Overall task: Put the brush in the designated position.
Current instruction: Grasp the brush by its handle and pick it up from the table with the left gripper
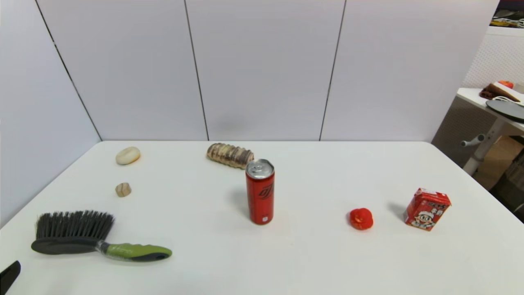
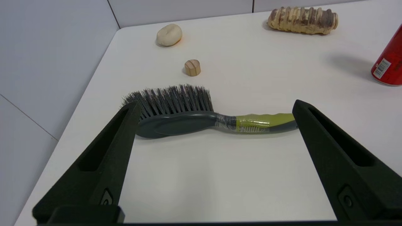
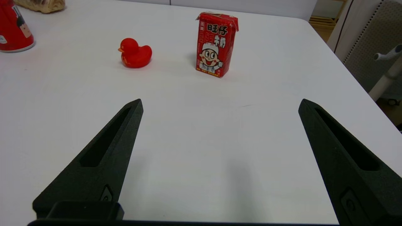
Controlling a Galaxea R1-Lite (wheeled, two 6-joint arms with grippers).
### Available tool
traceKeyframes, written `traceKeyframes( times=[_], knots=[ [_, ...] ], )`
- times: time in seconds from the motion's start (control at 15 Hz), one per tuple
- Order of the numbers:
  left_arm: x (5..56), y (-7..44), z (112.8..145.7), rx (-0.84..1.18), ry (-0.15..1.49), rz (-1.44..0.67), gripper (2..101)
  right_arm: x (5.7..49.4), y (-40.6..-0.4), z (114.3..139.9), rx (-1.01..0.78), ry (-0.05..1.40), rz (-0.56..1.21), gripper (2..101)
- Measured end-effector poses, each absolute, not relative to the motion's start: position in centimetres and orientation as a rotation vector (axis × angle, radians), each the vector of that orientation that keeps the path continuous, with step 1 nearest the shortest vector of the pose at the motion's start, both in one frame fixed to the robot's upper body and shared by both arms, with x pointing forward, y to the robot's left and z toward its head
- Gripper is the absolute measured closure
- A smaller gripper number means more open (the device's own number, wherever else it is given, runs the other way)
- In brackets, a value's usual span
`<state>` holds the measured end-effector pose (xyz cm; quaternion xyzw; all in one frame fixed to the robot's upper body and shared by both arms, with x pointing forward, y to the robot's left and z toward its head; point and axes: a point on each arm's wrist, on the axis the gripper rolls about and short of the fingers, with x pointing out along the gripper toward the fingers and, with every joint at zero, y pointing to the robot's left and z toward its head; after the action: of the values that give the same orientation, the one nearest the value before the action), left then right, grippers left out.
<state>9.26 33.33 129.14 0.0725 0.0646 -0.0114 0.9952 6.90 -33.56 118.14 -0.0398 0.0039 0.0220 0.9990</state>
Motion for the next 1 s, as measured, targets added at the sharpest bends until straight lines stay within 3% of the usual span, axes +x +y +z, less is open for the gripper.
traceKeyframes(
  times=[0.6,1.0],
  knots=[
    [16.4,33.3,136.7,0.190,0.409,-0.036,5.3,6.9,-33.6,118.1,-0.080,0.008,0.044,4.3],
    [20.9,33.7,136.5,0.085,0.551,0.165,5.3,6.9,-33.6,118.1,-0.080,0.008,0.044,4.3]
  ],
)
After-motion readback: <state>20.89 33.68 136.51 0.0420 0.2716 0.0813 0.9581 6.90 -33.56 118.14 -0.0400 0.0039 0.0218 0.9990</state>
